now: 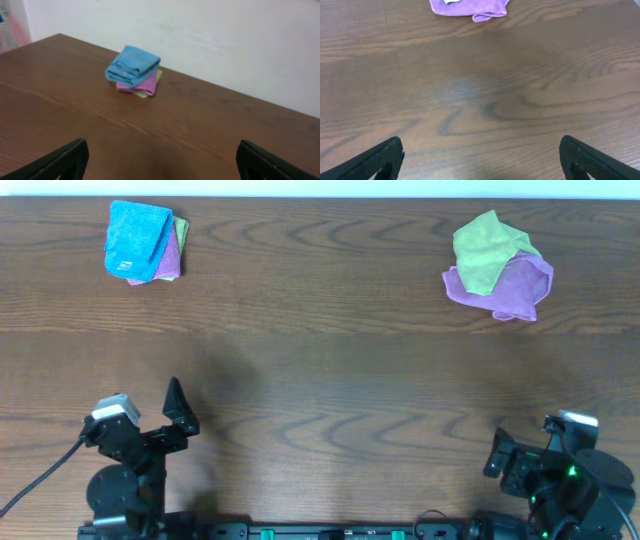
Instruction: Fold the cloth
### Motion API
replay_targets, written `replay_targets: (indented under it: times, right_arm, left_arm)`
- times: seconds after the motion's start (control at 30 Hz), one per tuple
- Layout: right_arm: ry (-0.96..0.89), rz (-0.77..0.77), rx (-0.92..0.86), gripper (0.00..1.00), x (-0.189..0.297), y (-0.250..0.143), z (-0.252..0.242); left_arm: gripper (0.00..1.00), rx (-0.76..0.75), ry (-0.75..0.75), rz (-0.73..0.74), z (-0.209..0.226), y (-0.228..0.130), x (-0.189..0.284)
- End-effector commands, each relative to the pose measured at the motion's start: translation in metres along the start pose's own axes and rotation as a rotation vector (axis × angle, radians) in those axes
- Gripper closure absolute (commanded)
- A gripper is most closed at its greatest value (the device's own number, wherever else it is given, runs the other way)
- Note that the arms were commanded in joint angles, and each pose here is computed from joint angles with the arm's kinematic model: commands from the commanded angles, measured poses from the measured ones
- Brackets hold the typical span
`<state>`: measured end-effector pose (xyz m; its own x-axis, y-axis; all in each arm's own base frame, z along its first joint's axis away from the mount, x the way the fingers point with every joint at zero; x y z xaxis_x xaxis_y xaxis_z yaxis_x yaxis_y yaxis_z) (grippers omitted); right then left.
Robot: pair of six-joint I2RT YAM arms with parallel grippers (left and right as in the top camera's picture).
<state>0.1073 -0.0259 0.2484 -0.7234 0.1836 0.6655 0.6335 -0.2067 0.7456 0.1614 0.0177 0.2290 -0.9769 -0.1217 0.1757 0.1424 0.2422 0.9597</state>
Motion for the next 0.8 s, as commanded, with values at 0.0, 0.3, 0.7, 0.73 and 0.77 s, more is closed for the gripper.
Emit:
replay_targets:
  times: [0.0, 0.3, 0.7, 0.73, 0.77]
  right_arm:
    - [-0.007, -0.002, -0.019, 0.01, 0.000, 0.000, -0.001]
    - [-0.007, -0.002, -0.019, 0.01, 0.000, 0.000, -0.001]
    - [-0.007, -0.002, -0.019, 0.01, 0.000, 0.000, -0.001]
    - [-0.007, -0.002, -0.019, 0.01, 0.000, 0.000, -0.001]
    - [-0.007, -0.002, -0.019, 0.01, 0.000, 0.000, -0.001]
  left_arm:
    - [0.05, -0.025, 0.027, -0.007, 0.004, -0.009, -0.003]
    - [0.05, -0.034, 0.077, 0.066, 0.016, -0.047, -0.015]
    - [0.05, -0.029, 0.092, 0.083, 0.024, -0.079, -0.026]
    - [0.04, -0.030, 0.093, 0.084, 0.024, -0.079, -0.026]
    - [0.05, -0.030, 0.093, 0.084, 0.024, -0.079, -0.026]
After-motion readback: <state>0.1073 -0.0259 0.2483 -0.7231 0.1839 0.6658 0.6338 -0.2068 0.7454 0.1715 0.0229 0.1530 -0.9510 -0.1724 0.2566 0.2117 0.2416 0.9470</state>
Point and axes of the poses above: each gripper's point midway between its finger pads, its own x axis back along the fingers, its own z axis along the line the jaws close on, y = z × x, the point moved 6 cm from there along x, back along the fingers, and after that the axes turned 2 degrees about -x, right-handed, at the moved point
